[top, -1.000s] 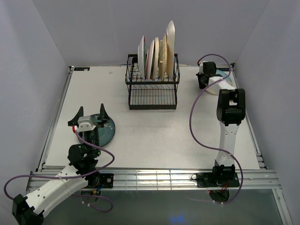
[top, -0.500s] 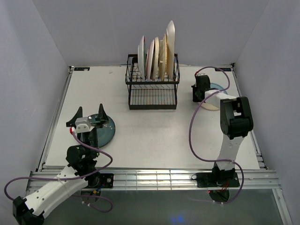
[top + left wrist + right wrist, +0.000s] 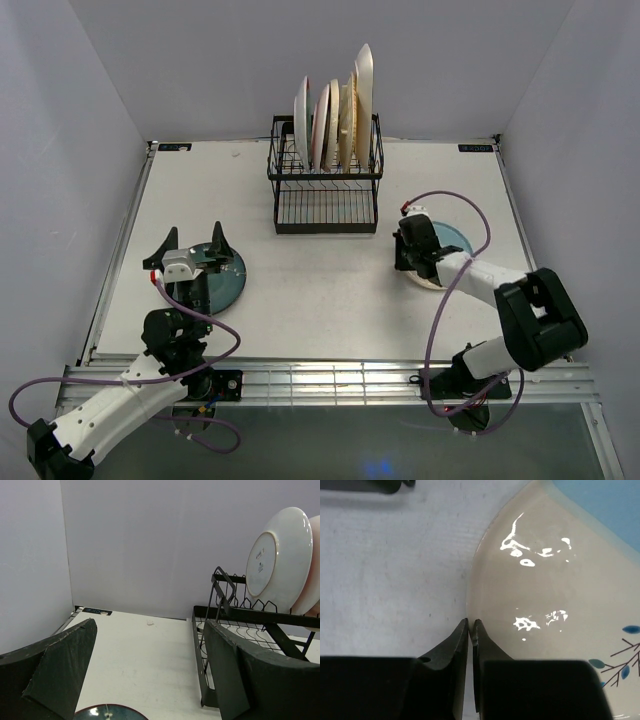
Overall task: Load the plates into the dish rack
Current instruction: Move the plate to the center of the board.
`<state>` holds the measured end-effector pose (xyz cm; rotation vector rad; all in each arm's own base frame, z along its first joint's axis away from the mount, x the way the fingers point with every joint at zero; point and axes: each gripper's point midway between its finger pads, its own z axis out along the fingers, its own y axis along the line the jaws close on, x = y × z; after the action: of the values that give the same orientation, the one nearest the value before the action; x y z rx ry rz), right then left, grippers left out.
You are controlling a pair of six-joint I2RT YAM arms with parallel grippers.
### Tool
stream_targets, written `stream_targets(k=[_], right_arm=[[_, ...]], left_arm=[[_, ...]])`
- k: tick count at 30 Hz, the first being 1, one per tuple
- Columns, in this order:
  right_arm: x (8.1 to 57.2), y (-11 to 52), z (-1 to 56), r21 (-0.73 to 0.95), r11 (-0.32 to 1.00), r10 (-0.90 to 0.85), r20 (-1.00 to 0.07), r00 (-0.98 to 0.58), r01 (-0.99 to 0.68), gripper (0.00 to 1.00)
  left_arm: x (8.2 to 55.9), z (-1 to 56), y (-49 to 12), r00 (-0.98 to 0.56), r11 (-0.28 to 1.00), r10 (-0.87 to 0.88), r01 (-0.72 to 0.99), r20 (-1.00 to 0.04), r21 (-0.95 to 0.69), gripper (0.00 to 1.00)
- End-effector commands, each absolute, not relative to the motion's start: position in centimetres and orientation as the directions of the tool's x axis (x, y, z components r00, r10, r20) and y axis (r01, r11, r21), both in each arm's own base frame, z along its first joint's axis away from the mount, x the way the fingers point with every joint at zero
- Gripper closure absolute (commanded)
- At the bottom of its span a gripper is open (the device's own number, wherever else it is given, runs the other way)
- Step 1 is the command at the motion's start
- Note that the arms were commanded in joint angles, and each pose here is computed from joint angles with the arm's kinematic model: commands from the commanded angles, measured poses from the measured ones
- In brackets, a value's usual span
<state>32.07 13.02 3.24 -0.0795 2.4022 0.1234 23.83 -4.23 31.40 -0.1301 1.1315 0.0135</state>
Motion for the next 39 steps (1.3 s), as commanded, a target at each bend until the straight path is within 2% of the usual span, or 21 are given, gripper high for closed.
stream_targets(k=[1, 7, 10, 13, 15, 17, 23, 26, 31, 35, 39], right_arm=[[30.9, 13.3, 5.7, 0.135, 0.987, 0.040, -0.741, -0.670, -0.090, 0.92], [29.1, 13.7, 6.9, 0.175, 0.974, 0.049, -0.784, -0.619, -0.144, 0.92], [29.1, 14.0, 7.5, 0.172, 0.973, 0.046, -0.798, -0.600, -0.154, 0.92], [29.0, 14.5, 7.6, 0.178, 0.969, 0.040, -0.798, -0.602, -0.172, 0.92], [28.9, 14.9, 7.8, 0.187, 0.964, 0.037, -0.801, -0.597, -0.190, 0.92], [28.7, 15.3, 8.1, 0.190, 0.960, 0.034, -0.806, -0.590, -0.205, 0.92], [28.0, 16.3, 9.3, 0.204, 0.946, 0.034, -0.835, -0.549, -0.251, 0.92], [27.6, 17.1, 10.0, 0.213, 0.935, 0.032, -0.846, -0.532, -0.282, 0.92], [26.7, 19.7, 11.2, 0.242, 0.894, 0.023, -0.864, -0.502, -0.376, 0.92], [26.0, 21.6, 11.6, 0.227, 0.875, -0.016, -0.870, -0.493, -0.428, 0.92], [25.4, 23.0, 11.8, 0.203, 0.863, -0.056, -0.871, -0.487, -0.462, 0.92]], left_arm=[[23.7, 32.8, -4.2, 0.444, 0.991, -0.073, -0.066, -0.893, -0.114, 0.02], [23.8, 32.6, -4.7, 0.441, 0.994, -0.068, -0.047, -0.895, -0.099, 0.02], [24.4, 31.7, -6.6, 0.405, 0.998, -0.059, 0.026, -0.913, -0.052, 0.02], [24.8, 30.1, -11.1, 0.333, 0.974, -0.039, 0.224, -0.942, 0.039, 0.02], [24.7, 28.1, -15.0, 0.272, 0.910, 0.005, 0.397, -0.962, 0.117, 0.03], [25.0, 26.3, -16.8, 0.214, 0.877, 0.040, 0.460, -0.976, 0.137, 0.06], [24.6, 23.0, -19.9, 0.117, 0.794, 0.078, 0.594, -0.990, 0.132, 0.07], [22.4, 20.7, -22.4, 0.110, 0.656, 0.107, 0.739, -0.988, 0.154, 0.07], [20.5, 18.9, -24.1, 0.139, 0.526, 0.131, 0.829, -0.982, 0.188, 0.06], [17.1, 14.9, -26.0, 0.232, 0.267, 0.186, 0.923, -0.955, 0.277, 0.07], [16.8, 12.7, -26.2, 0.317, 0.191, 0.227, 0.913, -0.921, 0.362, 0.07]])
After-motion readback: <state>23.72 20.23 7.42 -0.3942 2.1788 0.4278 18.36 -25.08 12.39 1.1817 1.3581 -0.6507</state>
